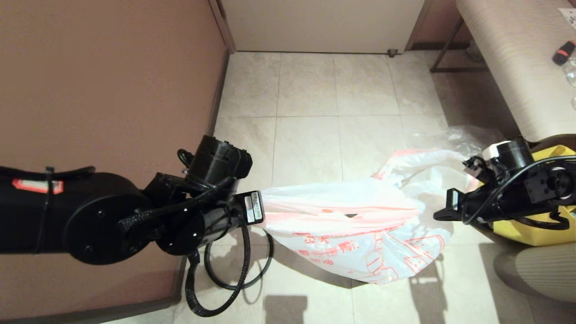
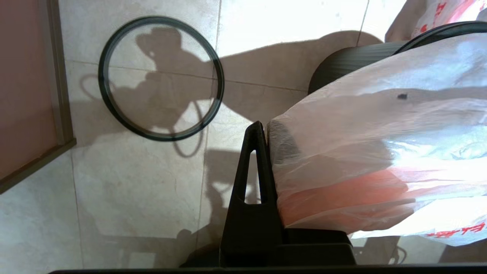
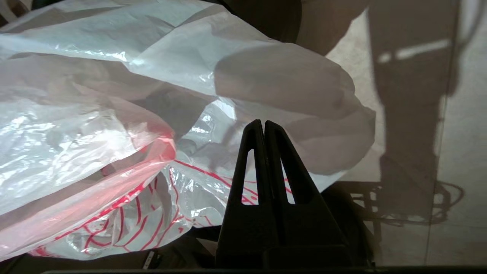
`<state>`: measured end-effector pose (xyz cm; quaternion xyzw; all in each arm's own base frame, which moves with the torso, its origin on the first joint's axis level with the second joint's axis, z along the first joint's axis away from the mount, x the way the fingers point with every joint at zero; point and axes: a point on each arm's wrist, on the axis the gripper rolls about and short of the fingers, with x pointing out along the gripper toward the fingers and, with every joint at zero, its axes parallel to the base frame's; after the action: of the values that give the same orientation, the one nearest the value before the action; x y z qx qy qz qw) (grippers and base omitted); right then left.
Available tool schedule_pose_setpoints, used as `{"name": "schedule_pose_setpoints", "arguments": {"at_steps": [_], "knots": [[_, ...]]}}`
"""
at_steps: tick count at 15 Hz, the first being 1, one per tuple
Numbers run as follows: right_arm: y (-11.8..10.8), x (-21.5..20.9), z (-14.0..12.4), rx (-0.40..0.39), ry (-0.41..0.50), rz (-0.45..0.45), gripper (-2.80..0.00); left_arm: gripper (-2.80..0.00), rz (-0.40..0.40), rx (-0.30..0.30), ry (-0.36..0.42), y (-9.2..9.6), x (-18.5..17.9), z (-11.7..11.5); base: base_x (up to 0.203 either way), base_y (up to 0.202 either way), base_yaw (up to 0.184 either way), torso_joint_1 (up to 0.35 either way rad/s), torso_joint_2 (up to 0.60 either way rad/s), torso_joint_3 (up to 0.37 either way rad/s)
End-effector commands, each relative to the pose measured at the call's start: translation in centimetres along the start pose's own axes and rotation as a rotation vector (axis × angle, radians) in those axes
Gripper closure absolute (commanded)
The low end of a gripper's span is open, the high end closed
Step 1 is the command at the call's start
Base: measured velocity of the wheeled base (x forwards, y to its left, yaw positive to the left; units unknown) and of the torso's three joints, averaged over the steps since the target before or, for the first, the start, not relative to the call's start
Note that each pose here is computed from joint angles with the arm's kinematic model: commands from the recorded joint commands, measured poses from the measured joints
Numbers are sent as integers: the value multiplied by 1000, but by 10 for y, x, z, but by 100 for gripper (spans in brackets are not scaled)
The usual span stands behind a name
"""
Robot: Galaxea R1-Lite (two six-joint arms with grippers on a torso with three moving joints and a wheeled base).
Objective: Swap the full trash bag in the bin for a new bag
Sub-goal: Put the new garbage bag on the trash can
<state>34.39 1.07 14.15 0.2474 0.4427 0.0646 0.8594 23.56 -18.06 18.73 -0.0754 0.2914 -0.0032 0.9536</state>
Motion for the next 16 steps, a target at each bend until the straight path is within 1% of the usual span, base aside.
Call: {"name": "schedule_pose_setpoints", "arguments": {"at_steps": [1,2,5,7,9,11,12,14,16], "knots": [[5,25,-11,-18,60,-21,0,0,1,4,7,-1,1,-3,0,0,0,0,0,0],[14,35,-17,-45,71,-27,0,0,-4,9,9,-3,0,-4,0,0,0,0,0,0],[39,50,-42,-114,139,-3,0,0,-5,5,8,-4,1,-4,0,0,0,0,0,0],[41,73,-51,-133,170,-7,0,0,-7,-4,0,-2,-2,-2,0,0,0,0,0,0],[40,106,-58,-161,151,-31,0,0,-24,-17,-12,1,-10,1,0,0,0,0,0,0],[48,143,-73,-210,147,-54,0,0,-55,-23,-17,2,-21,0,0,0,0,0,0,0],[55,159,-81,-239,148,-69,0,0,-69,-35,-26,3,-25,0,0,0,0,0,0,0],[77,187,-91,-308,117,-80,0,0,-91,-58,-57,7,-36,6,0,0,0,0,0,0],[89,203,-95,-341,104,-70,0,0,-91,-57,-55,11,-39,3,0,0,0,0,0,0]]}}
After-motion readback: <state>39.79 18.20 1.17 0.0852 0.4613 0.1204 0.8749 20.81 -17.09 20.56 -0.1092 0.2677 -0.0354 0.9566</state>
